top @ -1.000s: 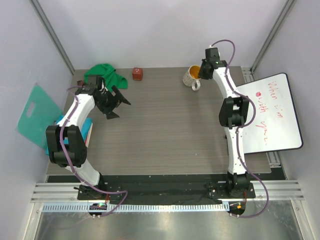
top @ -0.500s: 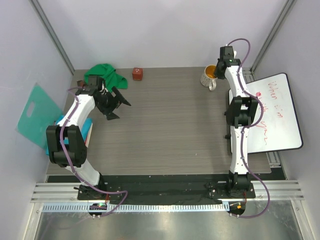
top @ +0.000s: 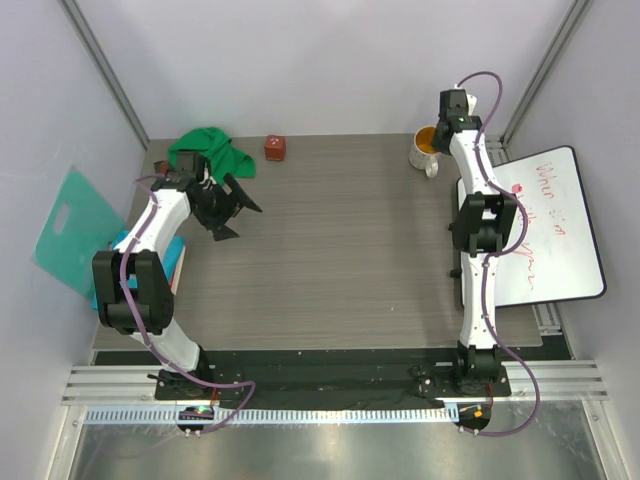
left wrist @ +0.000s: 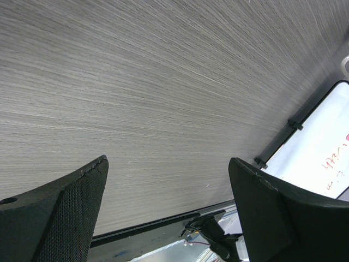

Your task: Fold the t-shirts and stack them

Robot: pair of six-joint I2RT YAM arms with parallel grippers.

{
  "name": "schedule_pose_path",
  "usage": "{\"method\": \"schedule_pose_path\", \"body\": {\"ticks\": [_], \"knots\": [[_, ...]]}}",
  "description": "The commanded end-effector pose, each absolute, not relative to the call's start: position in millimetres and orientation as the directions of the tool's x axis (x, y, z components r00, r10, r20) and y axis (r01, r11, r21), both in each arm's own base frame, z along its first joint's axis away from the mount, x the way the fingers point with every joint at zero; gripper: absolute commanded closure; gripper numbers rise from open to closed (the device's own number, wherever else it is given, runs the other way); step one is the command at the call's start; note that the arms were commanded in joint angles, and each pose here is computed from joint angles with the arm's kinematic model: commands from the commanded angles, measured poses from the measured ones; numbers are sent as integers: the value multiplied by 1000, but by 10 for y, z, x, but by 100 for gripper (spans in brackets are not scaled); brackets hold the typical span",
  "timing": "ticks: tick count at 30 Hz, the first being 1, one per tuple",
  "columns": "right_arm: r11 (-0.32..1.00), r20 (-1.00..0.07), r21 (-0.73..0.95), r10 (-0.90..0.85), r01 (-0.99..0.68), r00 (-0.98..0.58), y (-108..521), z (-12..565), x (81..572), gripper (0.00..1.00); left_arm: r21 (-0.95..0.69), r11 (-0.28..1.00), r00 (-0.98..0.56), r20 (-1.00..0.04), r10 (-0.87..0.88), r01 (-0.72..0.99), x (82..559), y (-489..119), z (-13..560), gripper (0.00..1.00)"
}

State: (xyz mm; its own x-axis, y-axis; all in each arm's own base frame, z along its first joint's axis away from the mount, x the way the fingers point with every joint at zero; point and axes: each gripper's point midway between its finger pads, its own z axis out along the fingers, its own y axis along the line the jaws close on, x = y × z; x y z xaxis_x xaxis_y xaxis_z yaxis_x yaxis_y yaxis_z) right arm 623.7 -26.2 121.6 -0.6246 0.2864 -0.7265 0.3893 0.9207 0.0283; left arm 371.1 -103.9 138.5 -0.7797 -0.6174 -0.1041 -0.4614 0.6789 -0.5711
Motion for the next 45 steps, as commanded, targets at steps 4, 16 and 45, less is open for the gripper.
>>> {"method": "schedule_pose_path", "body": {"ticks": [4, 16, 45], "knots": [[914, -866, 146, 303, 378, -398, -285, 2309, 6405, 84, -594, 673, -774, -128, -620, -441, 3703, -1036, 1490, 9], [907, -865, 111, 290, 407, -409, -347, 2181, 6408, 58, -591, 672, -772, -127, -623, -446, 3691, -1030, 1486, 9], [873, -710, 488, 410, 20, -572, 1422, 2384, 5215, 49, -623, 653, -619, -322, -717, -432, 5471, -815, 1326, 9]]}}
